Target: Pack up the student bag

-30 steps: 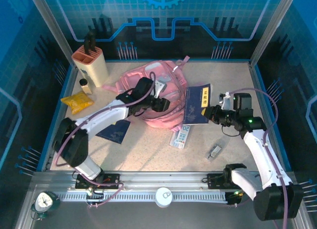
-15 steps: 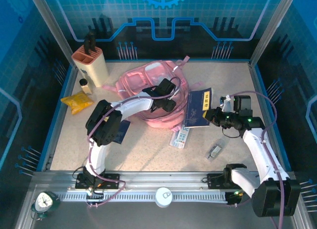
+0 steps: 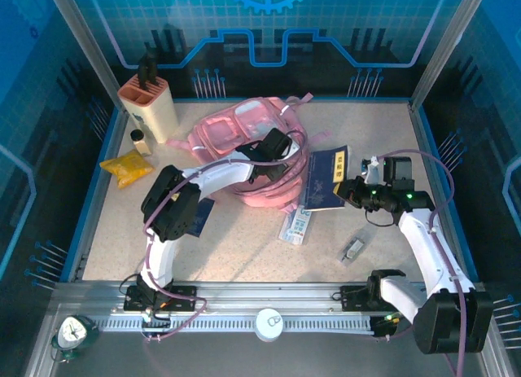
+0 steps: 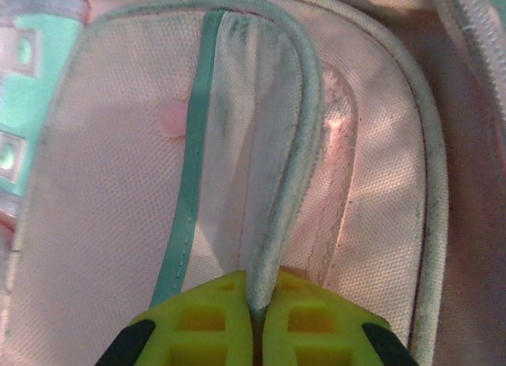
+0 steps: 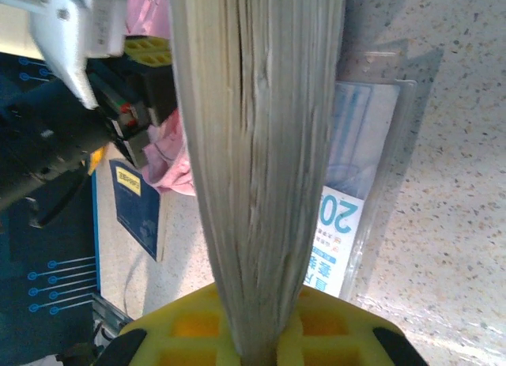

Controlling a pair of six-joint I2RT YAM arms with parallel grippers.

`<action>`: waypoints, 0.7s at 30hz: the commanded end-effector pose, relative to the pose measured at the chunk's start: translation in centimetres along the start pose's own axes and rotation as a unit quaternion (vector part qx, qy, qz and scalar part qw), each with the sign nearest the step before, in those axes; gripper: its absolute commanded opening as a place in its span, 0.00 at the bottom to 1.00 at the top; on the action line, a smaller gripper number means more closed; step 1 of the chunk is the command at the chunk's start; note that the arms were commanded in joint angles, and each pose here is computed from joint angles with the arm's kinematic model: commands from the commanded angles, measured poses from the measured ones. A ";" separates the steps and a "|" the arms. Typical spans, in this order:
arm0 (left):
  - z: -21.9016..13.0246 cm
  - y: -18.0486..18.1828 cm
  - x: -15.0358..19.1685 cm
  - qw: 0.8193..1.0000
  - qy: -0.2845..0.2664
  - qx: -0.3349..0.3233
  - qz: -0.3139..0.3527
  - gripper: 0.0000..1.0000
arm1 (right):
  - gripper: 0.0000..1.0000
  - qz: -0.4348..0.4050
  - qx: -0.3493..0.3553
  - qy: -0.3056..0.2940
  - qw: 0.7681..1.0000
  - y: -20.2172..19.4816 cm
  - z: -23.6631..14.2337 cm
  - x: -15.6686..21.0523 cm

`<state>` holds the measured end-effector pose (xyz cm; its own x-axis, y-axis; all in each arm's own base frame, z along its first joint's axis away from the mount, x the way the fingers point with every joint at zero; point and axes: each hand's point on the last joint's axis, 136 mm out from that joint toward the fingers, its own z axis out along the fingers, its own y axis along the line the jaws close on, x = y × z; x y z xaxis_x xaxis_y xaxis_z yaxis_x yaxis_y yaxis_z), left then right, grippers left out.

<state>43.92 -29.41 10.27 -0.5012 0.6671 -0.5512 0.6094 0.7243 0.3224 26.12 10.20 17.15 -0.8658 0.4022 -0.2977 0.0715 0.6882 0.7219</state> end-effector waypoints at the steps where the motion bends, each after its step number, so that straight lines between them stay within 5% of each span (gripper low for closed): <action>1: -5.6 3.9 -4.7 0.996 -0.081 -0.039 0.005 0.00 | 0.00 -0.016 0.005 -0.020 1.000 0.7 -1.4 -0.8; 8: -11.0 7.7 -7.9 0.987 -0.158 -0.036 -0.004 0.00 | 0.00 -0.002 -0.007 0.002 1.000 0.7 -0.3 0.0; 15: -15.9 8.6 -10.6 0.973 -0.231 -0.022 0.015 0.00 | 0.00 -0.043 -0.065 0.059 0.995 5.4 4.1 0.8; 21: -16.5 8.6 -11.3 0.970 -0.243 -0.011 0.006 0.00 | 0.00 -0.056 -0.135 0.079 0.986 10.2 8.9 -0.3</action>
<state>44.85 -26.08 23.86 -0.3158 0.6108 -0.7261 0.6054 0.7190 0.3414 28.57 19.11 14.77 -0.9528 0.2311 -0.1969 -0.0065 0.6330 0.7741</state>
